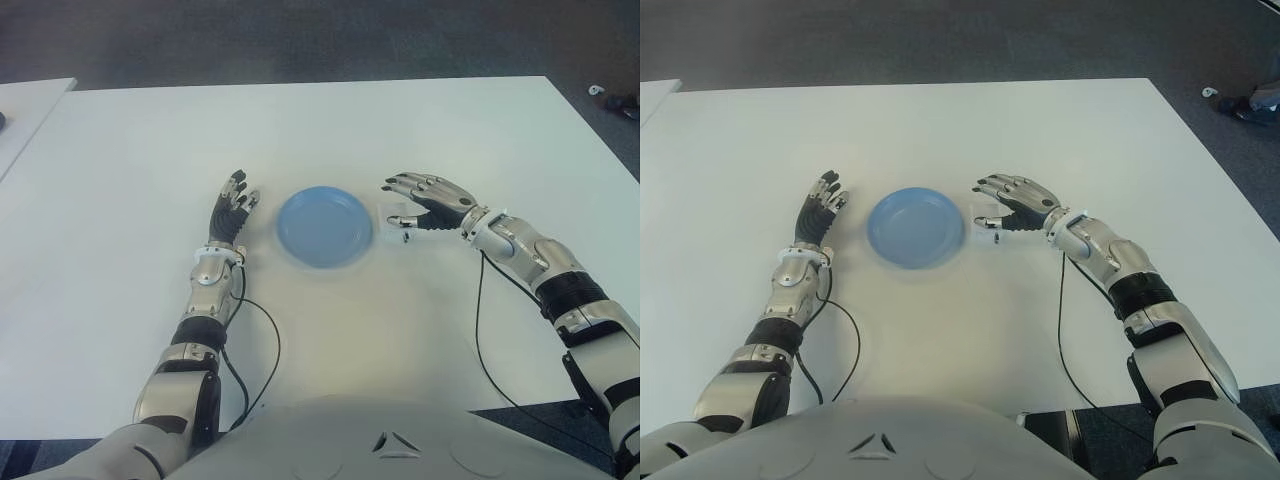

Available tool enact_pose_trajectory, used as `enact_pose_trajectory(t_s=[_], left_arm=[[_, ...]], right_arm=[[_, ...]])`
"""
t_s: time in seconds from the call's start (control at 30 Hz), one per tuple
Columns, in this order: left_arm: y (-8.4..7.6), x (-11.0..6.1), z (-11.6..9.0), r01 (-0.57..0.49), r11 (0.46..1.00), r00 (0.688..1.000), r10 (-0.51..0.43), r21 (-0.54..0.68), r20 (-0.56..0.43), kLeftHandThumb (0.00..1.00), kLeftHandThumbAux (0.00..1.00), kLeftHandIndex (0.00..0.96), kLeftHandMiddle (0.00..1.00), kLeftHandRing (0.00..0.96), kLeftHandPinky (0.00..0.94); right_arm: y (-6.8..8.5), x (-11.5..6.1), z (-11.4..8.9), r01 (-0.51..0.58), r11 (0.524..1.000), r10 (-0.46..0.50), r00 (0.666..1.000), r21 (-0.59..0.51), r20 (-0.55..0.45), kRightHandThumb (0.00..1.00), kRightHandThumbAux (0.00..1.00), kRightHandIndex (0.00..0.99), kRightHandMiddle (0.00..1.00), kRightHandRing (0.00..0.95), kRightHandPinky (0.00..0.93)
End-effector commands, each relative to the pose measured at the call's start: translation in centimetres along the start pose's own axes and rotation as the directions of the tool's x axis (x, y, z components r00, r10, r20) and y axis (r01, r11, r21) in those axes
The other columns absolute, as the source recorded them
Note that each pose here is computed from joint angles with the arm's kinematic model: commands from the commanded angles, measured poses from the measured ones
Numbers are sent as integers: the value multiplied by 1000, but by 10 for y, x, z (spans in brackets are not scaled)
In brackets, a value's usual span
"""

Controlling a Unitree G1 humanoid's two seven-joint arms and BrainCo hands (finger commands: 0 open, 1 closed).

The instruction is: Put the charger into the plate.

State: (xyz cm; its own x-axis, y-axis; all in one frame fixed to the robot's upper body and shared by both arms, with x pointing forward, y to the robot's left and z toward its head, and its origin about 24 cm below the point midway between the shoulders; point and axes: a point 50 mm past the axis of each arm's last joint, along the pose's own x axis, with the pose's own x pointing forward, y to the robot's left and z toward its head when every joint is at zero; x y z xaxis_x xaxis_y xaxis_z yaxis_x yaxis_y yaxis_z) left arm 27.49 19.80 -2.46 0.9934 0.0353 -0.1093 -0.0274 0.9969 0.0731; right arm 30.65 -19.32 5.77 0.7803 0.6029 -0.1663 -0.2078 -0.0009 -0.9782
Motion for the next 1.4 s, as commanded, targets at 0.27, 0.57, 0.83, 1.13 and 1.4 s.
enact_pose_trajectory(t_s=[0.27, 0.57, 0.83, 1.13, 1.4], left_arm=[[-7, -8, -19, 53, 999, 992, -53, -7, -111, 0, 573, 16, 61, 37, 32], [-7, -9, -19, 51, 999, 993, -51, -5, -110, 0, 582, 18, 61, 40, 31], [-8, -9, -18, 60, 998, 993, -61, -10, -102, 0, 572, 16, 61, 37, 30], [-9, -10, -18, 57, 998, 993, -57, -10, -107, 0, 572, 17, 59, 36, 31], [-9, -10, -18, 44, 999, 993, -45, -15, -113, 0, 565, 23, 63, 41, 38]], right_arm=[[29, -2, -6, -99, 995, 99, 995, -13, -34, 339, 86, 0, 0, 0, 0], [36, -1, -10, -122, 992, 120, 992, -37, -41, 338, 83, 0, 0, 0, 0], [40, 1, -13, -143, 989, 140, 988, -46, -57, 337, 84, 0, 0, 0, 0], [45, 4, -15, -145, 988, 141, 987, -54, -74, 335, 84, 0, 0, 0, 0], [47, 7, -16, -144, 988, 138, 986, -59, -88, 339, 82, 0, 0, 0, 0]])
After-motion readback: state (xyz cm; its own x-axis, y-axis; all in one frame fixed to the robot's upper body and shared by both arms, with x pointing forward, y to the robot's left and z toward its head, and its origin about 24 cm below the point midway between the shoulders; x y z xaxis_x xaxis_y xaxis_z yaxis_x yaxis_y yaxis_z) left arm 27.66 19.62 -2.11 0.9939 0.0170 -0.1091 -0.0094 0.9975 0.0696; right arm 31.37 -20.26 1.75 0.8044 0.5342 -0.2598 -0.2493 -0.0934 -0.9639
